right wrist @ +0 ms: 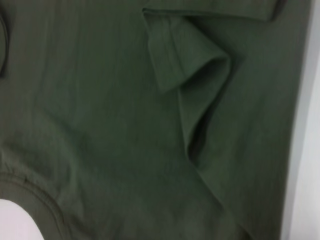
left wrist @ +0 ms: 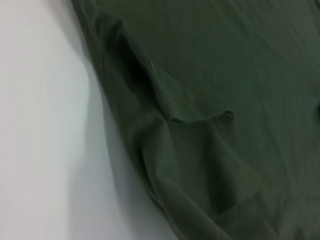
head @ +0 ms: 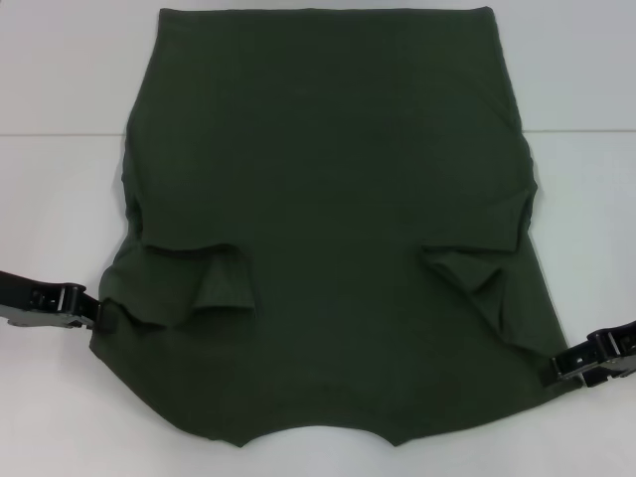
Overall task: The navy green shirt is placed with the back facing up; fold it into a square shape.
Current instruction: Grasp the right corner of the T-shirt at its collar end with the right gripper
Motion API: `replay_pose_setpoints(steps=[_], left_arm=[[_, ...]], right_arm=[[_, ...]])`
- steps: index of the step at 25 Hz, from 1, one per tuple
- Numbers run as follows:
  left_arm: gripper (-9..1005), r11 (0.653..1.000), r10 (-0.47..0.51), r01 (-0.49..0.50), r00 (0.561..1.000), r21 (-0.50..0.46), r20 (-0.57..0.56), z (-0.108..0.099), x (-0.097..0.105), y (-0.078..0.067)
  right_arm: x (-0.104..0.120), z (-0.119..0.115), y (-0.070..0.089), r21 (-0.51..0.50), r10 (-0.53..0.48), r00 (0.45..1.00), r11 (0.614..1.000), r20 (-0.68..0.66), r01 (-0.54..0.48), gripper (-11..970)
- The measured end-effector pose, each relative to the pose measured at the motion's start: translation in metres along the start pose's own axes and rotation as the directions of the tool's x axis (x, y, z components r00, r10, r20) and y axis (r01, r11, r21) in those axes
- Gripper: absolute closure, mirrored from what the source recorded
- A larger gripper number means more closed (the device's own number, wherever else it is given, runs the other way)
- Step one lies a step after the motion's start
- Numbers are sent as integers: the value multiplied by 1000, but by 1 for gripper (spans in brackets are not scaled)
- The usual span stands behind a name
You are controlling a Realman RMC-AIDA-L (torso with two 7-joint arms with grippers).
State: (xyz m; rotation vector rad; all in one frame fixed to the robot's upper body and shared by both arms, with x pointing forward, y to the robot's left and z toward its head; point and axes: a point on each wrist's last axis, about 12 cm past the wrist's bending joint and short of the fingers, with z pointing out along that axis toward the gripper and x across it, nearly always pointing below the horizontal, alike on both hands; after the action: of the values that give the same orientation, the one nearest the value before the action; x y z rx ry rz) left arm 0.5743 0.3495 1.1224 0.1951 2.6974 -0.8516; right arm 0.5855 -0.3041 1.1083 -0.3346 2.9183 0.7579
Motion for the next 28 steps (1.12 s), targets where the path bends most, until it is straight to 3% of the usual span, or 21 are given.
replay_pose_setpoints(steps=[18, 28], left_arm=[[945, 1000, -2, 2, 1000, -2, 0, -1, 1, 1], [945, 1000, 2, -2, 1000, -1, 1, -1, 0, 0]], right_arm=[[-11, 12, 20, -18, -58, 998, 998, -15, 58, 138], [-18, 13, 26, -8, -82, 997, 997, 10, 82, 223]])
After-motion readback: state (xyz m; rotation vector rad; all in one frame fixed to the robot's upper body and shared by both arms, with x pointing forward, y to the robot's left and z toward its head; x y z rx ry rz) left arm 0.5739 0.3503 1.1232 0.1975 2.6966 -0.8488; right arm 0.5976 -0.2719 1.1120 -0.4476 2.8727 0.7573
